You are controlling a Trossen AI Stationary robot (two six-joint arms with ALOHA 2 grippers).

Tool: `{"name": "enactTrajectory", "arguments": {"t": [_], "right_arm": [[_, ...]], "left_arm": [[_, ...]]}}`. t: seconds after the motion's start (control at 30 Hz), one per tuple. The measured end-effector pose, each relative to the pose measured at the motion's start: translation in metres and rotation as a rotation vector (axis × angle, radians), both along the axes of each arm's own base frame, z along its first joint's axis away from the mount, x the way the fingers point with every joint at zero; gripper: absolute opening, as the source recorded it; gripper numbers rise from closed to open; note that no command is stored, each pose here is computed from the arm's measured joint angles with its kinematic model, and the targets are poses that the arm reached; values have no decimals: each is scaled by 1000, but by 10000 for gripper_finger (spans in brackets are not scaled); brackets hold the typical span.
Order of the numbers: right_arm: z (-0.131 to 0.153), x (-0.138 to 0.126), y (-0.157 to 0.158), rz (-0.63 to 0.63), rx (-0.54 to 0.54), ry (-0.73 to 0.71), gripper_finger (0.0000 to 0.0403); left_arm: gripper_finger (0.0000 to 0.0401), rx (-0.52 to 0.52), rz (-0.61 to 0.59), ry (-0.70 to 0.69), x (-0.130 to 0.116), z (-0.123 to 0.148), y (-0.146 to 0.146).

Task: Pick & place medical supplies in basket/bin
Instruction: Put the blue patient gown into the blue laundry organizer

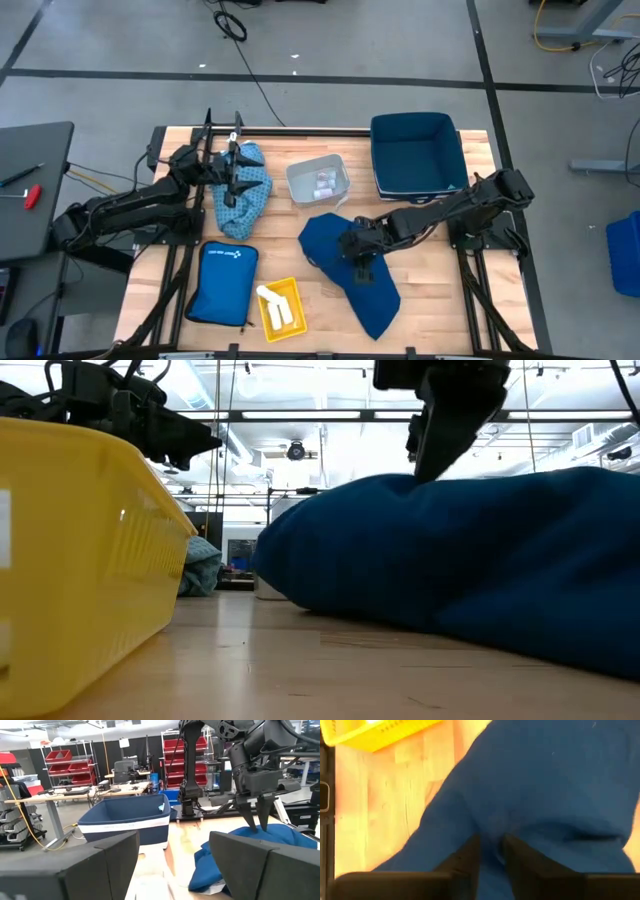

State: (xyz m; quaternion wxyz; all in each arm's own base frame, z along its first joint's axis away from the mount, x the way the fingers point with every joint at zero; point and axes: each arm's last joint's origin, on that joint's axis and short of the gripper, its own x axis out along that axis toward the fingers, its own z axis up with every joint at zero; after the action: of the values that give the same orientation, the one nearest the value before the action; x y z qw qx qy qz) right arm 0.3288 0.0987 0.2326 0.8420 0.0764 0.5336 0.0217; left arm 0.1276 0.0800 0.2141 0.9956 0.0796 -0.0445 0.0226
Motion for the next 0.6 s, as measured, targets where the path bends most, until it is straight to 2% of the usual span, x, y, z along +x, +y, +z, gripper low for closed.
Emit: {"name": "enactTrajectory", "arguments": {"t": [0.23,0.33,0.43,0.6], "right_arm": [[-4,1,-4,6,47,35,215],[-4,0,-1,12,75,46,255],[-12,1,3,23,76,79,277],[-54,7,12,30,31,241,283]], "left_arm": [[246,-9,0,19,0,-2,0],[246,-3,0,19,0,-2,0],[246,-1,0,19,0,-2,0],[246,1,-19,20,0,-2,0]]}}
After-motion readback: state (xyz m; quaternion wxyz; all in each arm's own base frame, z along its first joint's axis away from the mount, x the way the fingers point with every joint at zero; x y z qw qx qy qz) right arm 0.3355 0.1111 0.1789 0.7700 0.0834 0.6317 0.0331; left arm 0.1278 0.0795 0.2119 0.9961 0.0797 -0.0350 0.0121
